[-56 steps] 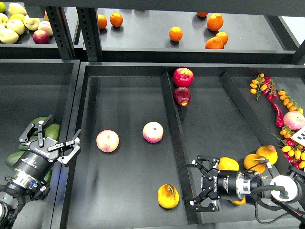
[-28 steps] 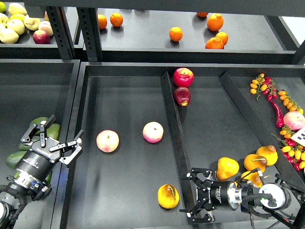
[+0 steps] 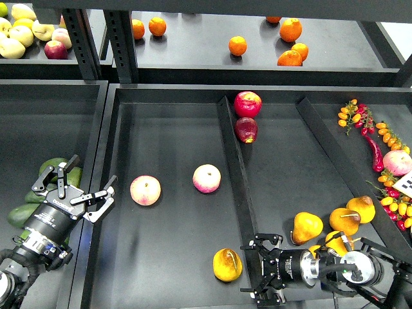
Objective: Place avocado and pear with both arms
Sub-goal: 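Lower the open right gripper around the yellow pear in the middle bin, then close the right gripper on the yellow pear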
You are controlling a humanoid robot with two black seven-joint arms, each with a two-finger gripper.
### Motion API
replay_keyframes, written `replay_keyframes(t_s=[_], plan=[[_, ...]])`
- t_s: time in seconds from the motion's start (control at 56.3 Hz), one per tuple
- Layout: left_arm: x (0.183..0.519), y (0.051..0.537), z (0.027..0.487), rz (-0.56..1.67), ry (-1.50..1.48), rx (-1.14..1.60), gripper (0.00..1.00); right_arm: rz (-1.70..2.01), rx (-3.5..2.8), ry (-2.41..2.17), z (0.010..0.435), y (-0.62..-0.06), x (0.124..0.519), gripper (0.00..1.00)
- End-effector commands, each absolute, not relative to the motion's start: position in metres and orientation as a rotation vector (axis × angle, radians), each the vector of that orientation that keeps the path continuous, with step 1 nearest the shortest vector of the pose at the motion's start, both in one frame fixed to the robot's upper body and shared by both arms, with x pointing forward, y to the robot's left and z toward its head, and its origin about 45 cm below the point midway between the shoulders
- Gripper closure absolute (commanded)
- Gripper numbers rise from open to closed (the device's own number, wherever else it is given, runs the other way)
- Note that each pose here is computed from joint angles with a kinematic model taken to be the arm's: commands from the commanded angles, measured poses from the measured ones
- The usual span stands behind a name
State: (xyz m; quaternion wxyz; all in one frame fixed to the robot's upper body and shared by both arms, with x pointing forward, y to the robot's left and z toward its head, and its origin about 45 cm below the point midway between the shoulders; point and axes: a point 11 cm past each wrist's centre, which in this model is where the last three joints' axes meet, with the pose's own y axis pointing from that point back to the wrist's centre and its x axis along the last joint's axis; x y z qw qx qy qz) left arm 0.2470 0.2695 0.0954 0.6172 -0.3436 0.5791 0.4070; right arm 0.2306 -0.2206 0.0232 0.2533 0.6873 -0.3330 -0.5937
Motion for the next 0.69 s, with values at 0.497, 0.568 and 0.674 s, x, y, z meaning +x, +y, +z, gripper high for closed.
replay_keyframes(t_s=[0.497,0.568,0.674], plan=[[0.247,0.264,0.094,0.924,1.344,-0.78,0.01,-1.642,1.873,-0.891,0.015,-0.196,0.236,0.13],[0.247,0.262,0.094,0.919,1.346,-0.777,0.01,-1.642,1.869,-0.898,0.014,-0.197,0.237,0.15],[0.247,0.262,0.094,0.919,1.346,-0.777,0.01,-1.645,1.87,-0.901,0.015,-0.196,0.237,0.2]])
